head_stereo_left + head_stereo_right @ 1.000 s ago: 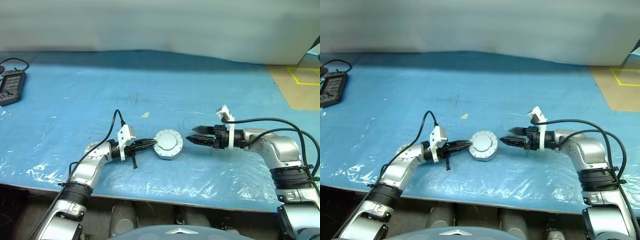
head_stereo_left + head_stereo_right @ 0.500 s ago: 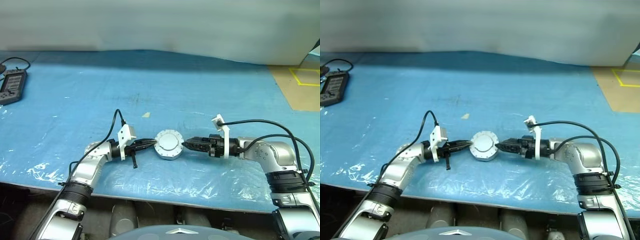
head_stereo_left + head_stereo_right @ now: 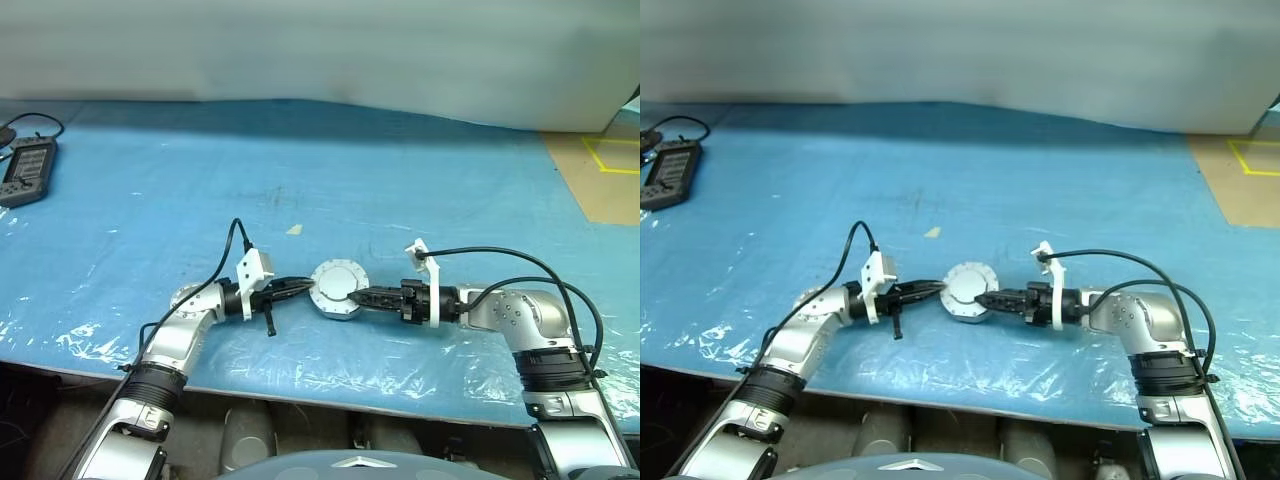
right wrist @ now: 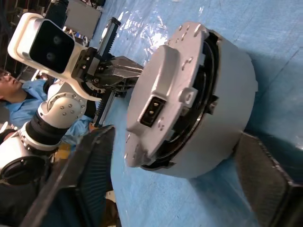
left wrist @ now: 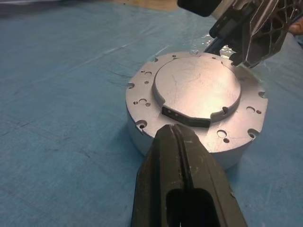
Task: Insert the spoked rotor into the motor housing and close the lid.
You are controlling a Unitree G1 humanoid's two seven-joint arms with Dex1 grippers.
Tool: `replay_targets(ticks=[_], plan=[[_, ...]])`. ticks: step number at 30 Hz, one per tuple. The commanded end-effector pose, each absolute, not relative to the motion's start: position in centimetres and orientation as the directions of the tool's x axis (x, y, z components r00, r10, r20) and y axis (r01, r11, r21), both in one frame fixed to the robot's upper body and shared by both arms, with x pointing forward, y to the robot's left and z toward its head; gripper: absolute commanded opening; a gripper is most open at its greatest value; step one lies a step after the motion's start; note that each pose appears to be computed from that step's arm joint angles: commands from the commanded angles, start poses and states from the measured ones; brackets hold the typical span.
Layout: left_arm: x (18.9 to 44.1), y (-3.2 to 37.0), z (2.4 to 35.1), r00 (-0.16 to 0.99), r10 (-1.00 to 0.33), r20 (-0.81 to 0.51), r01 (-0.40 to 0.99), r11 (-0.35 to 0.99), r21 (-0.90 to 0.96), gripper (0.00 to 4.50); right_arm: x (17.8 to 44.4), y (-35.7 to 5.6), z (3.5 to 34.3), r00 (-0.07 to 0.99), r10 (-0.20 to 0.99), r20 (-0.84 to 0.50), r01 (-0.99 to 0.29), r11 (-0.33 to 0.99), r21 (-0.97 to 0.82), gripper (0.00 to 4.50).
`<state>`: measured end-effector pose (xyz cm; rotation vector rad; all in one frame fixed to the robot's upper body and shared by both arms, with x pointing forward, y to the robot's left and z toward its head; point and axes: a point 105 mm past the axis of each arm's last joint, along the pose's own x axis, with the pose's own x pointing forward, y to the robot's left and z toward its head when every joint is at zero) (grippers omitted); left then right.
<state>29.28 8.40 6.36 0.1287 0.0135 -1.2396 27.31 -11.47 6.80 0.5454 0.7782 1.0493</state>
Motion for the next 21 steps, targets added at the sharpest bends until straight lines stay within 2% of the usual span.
replay_targets(ticks=[1,5,13,19,21], plan=[[29.0,8.3,6.4,0.317,-0.944,-0.086,0.946,0.309,0.098,0.0,27.6,-11.0,8.4,0.284,0.928,-0.24,-0.586,0.366,0.723,2.57],[29.0,8.4,6.3,0.318,-0.944,-0.087,0.946,0.309,0.095,0.0,27.6,-11.1,8.5,0.289,0.925,-0.245,-0.58,0.373,0.724,1.32],[29.2,8.5,6.2,0.335,-0.939,-0.083,0.94,0.328,0.092,0.0,27.8,-11.2,8.6,0.304,0.921,-0.243,-0.576,0.381,0.723,1.29],[32.6,10.8,7.2,0.577,-0.816,-0.016,0.814,0.577,-0.07,0.0,29.9,-11.1,10.9,0.393,0.913,-0.106,-0.551,0.326,0.768,1.29],[33.2,11.4,7.3,0.615,-0.788,-0.017,0.783,0.613,-0.108,0.0,30.6,-11.1,11.4,0.425,0.903,-0.068,-0.537,0.312,0.783,1.29]])
